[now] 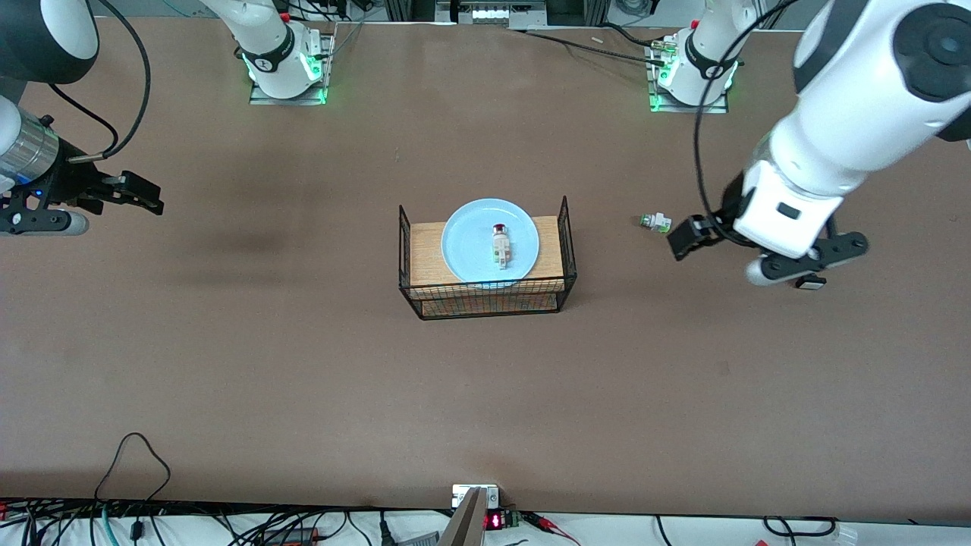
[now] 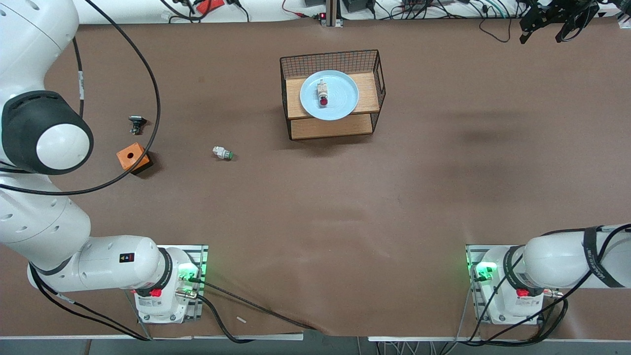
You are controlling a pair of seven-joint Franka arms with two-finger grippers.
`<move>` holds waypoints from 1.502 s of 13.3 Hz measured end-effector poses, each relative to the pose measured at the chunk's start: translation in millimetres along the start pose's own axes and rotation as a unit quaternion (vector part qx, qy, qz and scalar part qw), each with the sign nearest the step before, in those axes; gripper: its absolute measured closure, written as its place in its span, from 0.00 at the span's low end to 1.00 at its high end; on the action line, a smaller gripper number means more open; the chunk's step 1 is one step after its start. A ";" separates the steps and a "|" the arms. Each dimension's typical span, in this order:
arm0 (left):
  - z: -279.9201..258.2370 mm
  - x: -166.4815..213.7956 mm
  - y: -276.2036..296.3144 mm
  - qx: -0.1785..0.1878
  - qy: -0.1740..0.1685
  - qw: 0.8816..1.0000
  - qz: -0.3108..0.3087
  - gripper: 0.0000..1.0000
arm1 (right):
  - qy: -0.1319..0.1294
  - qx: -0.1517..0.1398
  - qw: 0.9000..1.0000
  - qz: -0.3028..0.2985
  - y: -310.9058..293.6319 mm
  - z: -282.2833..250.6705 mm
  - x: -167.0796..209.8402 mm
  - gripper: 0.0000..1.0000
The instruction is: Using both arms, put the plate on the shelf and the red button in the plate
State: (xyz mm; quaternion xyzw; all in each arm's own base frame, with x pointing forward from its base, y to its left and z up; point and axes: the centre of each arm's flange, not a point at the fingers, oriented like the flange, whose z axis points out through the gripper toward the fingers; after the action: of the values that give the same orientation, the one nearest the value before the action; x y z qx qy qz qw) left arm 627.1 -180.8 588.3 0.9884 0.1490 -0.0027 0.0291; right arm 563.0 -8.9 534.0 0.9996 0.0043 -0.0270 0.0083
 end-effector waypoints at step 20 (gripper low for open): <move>2.5 16.8 -182.9 0.017 -0.022 0.994 0.106 0.00 | 0.013 -0.002 1.000 0.002 2.6 -10.5 10.6 0.00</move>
State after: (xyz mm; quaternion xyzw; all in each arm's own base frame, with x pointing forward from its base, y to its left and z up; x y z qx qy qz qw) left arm 589.3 -1.6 575.1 0.9987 0.0426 -0.0241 0.0156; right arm 574.1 -11.2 544.0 0.9998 0.0028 -0.0141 0.0100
